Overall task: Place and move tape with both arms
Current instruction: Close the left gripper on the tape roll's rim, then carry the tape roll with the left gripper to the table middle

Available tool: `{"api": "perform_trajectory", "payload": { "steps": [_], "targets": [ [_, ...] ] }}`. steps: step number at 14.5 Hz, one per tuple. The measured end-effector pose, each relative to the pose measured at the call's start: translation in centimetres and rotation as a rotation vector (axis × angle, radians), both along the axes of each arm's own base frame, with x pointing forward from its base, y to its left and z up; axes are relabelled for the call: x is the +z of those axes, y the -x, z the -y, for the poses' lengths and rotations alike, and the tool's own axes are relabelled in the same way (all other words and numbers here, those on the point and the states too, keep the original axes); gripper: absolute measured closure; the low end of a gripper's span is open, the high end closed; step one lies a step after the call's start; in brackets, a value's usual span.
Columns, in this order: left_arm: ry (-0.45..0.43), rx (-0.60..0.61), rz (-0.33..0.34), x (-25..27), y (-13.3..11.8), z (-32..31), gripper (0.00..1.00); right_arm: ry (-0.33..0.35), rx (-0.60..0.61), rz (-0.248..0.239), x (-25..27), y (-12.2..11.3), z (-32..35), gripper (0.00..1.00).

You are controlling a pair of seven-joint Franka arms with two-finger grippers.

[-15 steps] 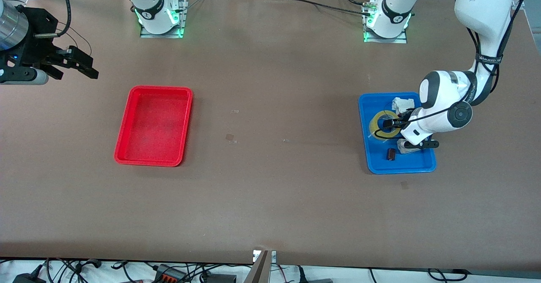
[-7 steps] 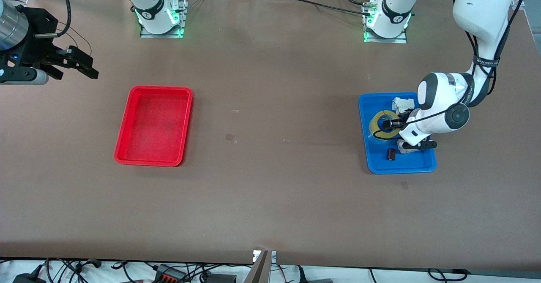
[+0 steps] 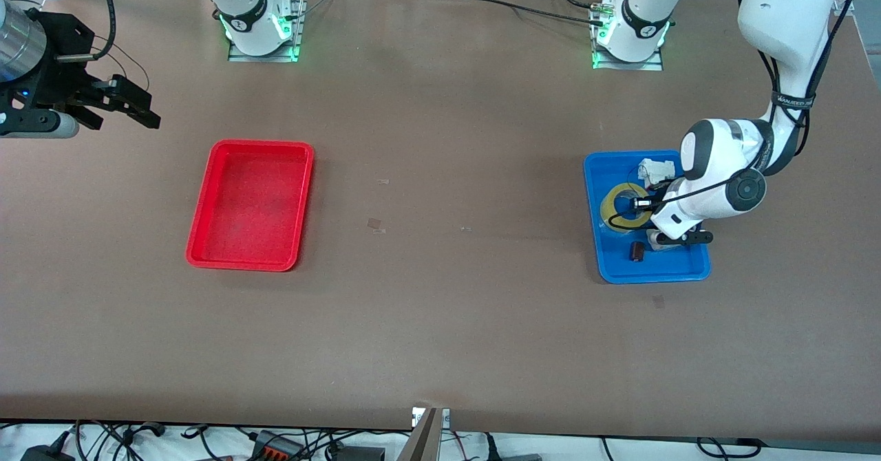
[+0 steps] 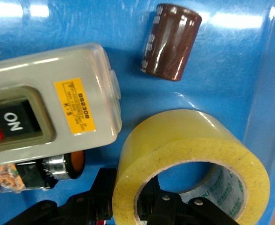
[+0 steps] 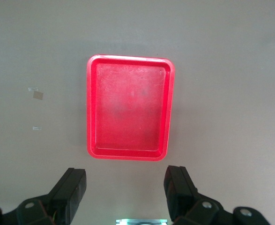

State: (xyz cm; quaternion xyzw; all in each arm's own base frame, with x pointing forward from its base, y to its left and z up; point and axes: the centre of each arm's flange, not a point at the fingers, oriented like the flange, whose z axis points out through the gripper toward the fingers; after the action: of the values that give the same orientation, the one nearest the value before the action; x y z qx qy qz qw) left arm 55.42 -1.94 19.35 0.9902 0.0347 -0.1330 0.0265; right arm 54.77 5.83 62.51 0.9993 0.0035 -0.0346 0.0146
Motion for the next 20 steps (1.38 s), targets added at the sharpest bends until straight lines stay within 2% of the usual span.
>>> {"api": "perform_trajectory", "payload": {
  "steps": [5,9,15,20],
  "targets": [
    [0.014,-0.049,-0.019,7.8,-2.2,2.4,0.75,0.000,0.000,0.000,0.0,0.0,0.0,0.02],
    [0.024,-0.077,0.010,11.1,-1.3,10.2,0.75,0.000,0.000,0.000,0.0,0.0,0.0,0.02],
    [-0.001,0.000,0.000,11.1,1.9,27.0,0.75,0.000,0.000,-0.001,-0.1,0.0,0.0,0.02],
    [-0.028,0.045,-0.025,6.9,3.9,38.5,0.75,0.000,-0.001,-0.007,-0.4,-0.2,0.0,0.02]
  ]
}}
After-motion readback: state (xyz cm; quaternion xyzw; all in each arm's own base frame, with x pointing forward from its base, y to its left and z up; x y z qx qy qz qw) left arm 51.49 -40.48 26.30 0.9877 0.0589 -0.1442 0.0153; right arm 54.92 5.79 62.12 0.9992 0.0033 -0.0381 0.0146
